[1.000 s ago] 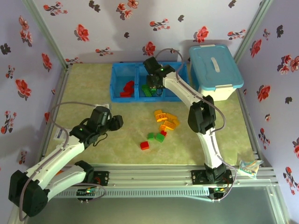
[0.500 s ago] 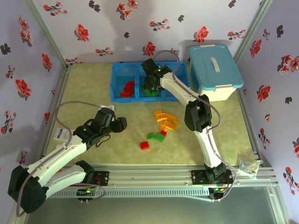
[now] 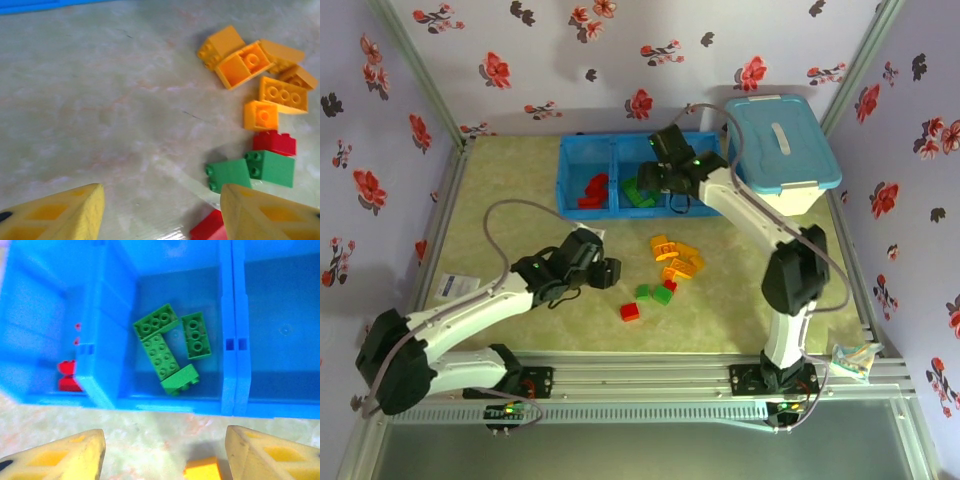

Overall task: Sort the legos into containers by color
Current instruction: Pick up the lego from the middle-left of the table, then place the lego in the container, then pick up the lego from the bottom-center of the table.

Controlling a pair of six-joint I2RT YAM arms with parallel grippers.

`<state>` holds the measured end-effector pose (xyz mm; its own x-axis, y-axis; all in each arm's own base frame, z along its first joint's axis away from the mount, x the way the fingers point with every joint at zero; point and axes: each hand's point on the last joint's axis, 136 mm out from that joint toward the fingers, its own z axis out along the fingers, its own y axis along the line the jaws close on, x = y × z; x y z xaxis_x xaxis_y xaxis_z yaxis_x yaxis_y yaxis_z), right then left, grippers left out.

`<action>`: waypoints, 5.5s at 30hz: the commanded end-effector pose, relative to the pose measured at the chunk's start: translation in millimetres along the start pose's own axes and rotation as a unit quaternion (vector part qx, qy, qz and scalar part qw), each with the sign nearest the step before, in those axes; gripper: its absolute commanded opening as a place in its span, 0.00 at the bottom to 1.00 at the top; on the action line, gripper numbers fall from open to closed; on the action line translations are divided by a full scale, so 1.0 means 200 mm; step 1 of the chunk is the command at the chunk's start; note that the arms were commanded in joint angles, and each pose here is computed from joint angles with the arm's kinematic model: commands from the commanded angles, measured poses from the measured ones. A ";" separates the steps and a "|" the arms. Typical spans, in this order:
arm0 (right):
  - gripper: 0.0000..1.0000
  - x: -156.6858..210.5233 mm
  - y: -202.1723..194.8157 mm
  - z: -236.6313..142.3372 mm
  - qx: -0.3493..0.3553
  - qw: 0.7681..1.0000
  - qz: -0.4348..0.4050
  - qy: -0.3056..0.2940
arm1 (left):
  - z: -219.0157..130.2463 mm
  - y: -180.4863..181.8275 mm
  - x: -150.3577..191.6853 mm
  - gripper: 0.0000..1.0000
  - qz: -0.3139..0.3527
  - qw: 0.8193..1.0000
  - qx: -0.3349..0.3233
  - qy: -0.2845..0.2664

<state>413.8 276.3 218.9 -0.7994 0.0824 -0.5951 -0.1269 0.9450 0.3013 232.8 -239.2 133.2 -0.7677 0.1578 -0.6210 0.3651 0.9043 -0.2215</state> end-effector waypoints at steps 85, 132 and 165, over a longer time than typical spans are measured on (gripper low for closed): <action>0.72 0.47 -0.68 -0.48 0.046 0.989 0.101 -0.101 | 0.52 -0.27 0.31 0.29 0.118 0.967 -0.029 0.225; 0.75 0.77 -0.80 -0.45 0.028 0.989 0.132 -0.065 | 0.36 -0.01 -1.16 0.66 0.024 0.998 -0.051 -0.011; 0.69 1.32 -0.52 -0.20 0.059 0.989 0.119 0.070 | -0.06 0.16 -0.39 0.63 -0.059 0.996 -0.009 -0.059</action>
<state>189.8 187.4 64.9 -0.8949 0.2058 -0.3961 0.0688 0.9404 0.3331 299.7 -216.2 177.6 -0.7486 0.0574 -0.6606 0.2809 0.9299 -0.2374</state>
